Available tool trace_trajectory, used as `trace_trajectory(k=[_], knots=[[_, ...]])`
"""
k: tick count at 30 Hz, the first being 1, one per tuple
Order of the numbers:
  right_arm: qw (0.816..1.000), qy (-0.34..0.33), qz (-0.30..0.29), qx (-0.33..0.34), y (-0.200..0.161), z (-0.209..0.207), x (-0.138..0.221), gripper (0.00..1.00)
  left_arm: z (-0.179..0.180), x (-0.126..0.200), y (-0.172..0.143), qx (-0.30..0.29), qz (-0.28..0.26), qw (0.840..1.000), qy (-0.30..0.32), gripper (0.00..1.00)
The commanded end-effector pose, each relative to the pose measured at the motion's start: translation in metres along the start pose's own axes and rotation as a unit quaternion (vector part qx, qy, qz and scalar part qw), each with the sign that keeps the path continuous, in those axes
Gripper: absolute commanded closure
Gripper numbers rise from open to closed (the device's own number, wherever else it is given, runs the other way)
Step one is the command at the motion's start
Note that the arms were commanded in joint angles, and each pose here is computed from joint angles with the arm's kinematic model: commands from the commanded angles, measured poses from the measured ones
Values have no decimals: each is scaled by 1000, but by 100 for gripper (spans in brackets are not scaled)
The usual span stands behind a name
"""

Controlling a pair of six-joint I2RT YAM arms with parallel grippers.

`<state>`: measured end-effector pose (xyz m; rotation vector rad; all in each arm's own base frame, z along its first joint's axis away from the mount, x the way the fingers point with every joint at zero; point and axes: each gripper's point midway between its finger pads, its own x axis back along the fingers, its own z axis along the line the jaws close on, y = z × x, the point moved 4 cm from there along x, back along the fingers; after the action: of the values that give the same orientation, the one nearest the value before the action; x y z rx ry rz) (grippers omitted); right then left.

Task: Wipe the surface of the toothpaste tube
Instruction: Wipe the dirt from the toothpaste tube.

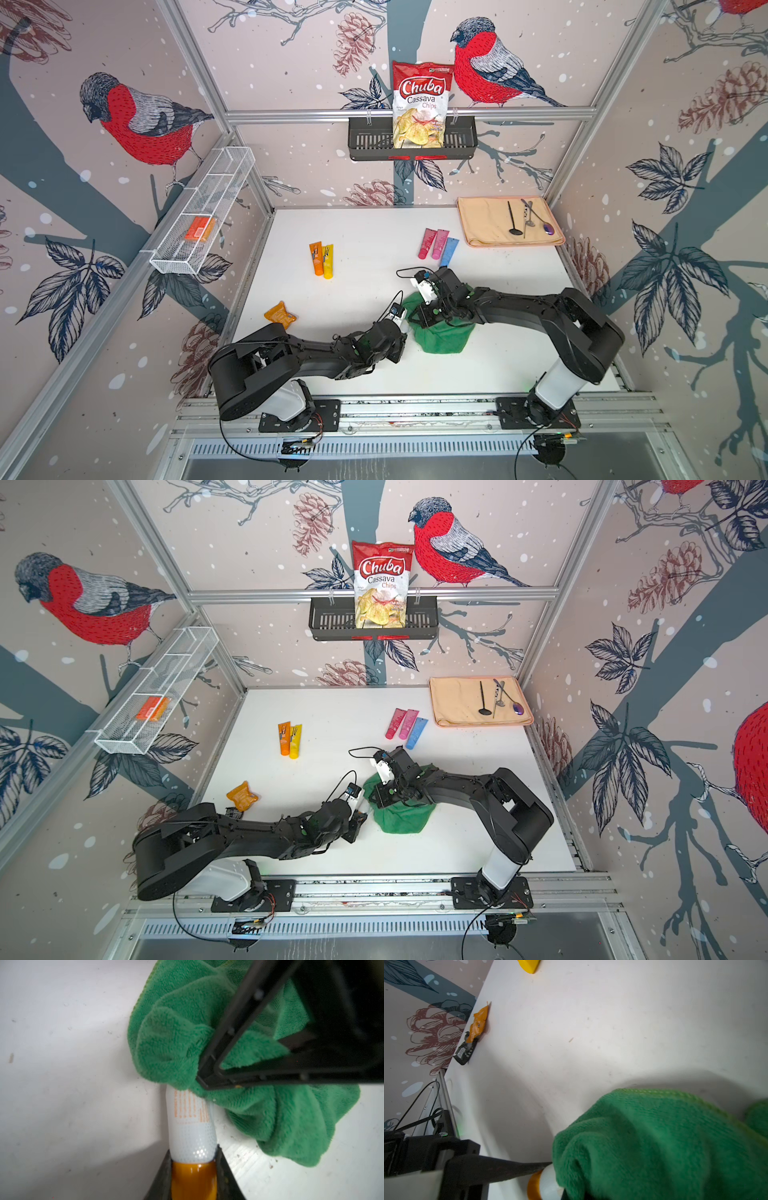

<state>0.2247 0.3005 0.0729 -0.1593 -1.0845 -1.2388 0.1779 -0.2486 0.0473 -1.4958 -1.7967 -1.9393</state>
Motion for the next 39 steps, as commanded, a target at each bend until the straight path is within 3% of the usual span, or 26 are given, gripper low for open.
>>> trace_trajectory(k=[1, 6, 9, 15, 21, 25, 28, 32, 39], knots=[[996, -86, 1, -24, -2, -40, -1, 100, -1, -1, -1, -9, 2, 1000, -4, 91], [980, -191, -16, -54, 4, -80, 13, 100, -1, 0, -1, -7, 1, 1000, -5, 91], [978, -199, -21, -58, 6, -84, 16, 100, -1, 1, -1, -7, 0, 1000, -5, 91], [997, -80, -15, -9, 5, -25, 1, 100, 0, 0, -2, -6, 0, 1000, -5, 91], [998, 37, 1, 44, -9, 34, -3, 100, 0, 1, -2, -7, -2, 1000, -4, 91], [998, 44, 18, 49, -17, 35, -10, 100, 0, 1, -2, -7, -2, 1000, -4, 91], [999, 21, 25, 41, -19, 24, -16, 100, 0, 1, -1, -7, -4, 1000, -3, 91], [998, -66, 24, 5, -15, -15, -17, 100, 0, 1, -1, -7, -3, 1000, -3, 92], [971, -231, 13, -50, 0, -89, 6, 100, 1, 2, -2, -7, -3, 1000, -4, 92]])
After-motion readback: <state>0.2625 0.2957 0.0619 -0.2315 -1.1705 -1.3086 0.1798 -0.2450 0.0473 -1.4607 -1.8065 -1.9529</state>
